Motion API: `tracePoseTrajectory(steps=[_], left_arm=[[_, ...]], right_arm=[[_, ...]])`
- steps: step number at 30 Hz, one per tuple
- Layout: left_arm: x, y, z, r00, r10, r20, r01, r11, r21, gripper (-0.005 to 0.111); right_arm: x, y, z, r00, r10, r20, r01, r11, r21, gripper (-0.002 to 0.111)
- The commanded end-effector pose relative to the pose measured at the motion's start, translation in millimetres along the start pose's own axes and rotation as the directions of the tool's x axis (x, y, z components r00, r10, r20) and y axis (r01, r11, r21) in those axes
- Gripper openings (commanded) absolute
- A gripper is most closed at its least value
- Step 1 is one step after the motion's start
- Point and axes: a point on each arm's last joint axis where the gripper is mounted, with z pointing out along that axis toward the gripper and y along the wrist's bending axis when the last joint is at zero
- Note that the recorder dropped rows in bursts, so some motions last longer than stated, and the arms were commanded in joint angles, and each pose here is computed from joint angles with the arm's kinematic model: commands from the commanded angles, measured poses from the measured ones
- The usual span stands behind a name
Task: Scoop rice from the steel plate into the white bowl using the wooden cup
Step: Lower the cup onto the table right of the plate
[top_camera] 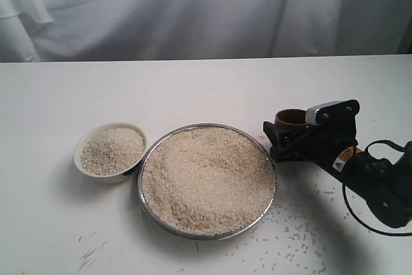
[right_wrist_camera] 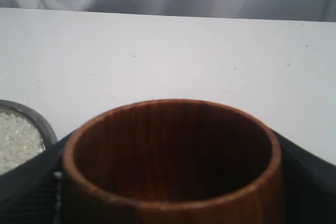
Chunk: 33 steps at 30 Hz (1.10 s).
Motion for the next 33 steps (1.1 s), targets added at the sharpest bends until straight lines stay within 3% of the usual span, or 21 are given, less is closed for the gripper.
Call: tracePoseTrajectory(steps=[1,5,9,13,16,18,26,33], left_arm=[[0.7,-0.1,0.0,1.000,-0.004,0.007,0.004,1.000,0.002,0.000],[0.7,-0.1,0.0,1.000,-0.004,0.007,0.004,1.000,0.002,0.000],[0.7,-0.1,0.0,1.000,-0.004,0.007,0.004,1.000,0.002,0.000],[0.7,-0.1,0.0,1.000,-0.004,0.007,0.004,1.000,0.002,0.000],[0.7,-0.1,0.0,1.000,-0.004,0.007,0.004,1.000,0.002,0.000],[0.7,-0.1,0.0,1.000,-0.004,0.007,0.004,1.000,0.002,0.000],[0.7,-0.1,0.0,1.000,-0.004,0.007,0.004,1.000,0.002,0.000],[0.7,-0.1,0.0,1.000,-0.004,0.007,0.004,1.000,0.002,0.000]], right_arm=[[-9.0,-0.8,5.6,0.998,-0.025,0.051,0.026,0.999,-0.026,0.000],[-8.9,-0.4,5.6,0.998,-0.029,0.051,0.030,0.999,-0.029,0.000],[-8.6,1.9,5.5,0.998,-0.038,0.048,0.041,0.998,-0.054,0.010],[-8.5,2.3,5.5,0.998,-0.040,0.047,0.043,0.997,-0.058,0.030],[-8.5,2.3,5.5,0.996,-0.072,0.049,0.075,0.996,-0.057,0.061],[-8.5,2.3,5.5,0.994,-0.095,0.050,0.098,0.994,-0.056,0.071],[-5.7,1.2,5.6,0.996,-0.093,0.018,0.094,0.994,-0.047,0.087],[-20.4,3.4,3.6,0.991,-0.103,0.082,0.108,0.993,-0.056,0.090]])
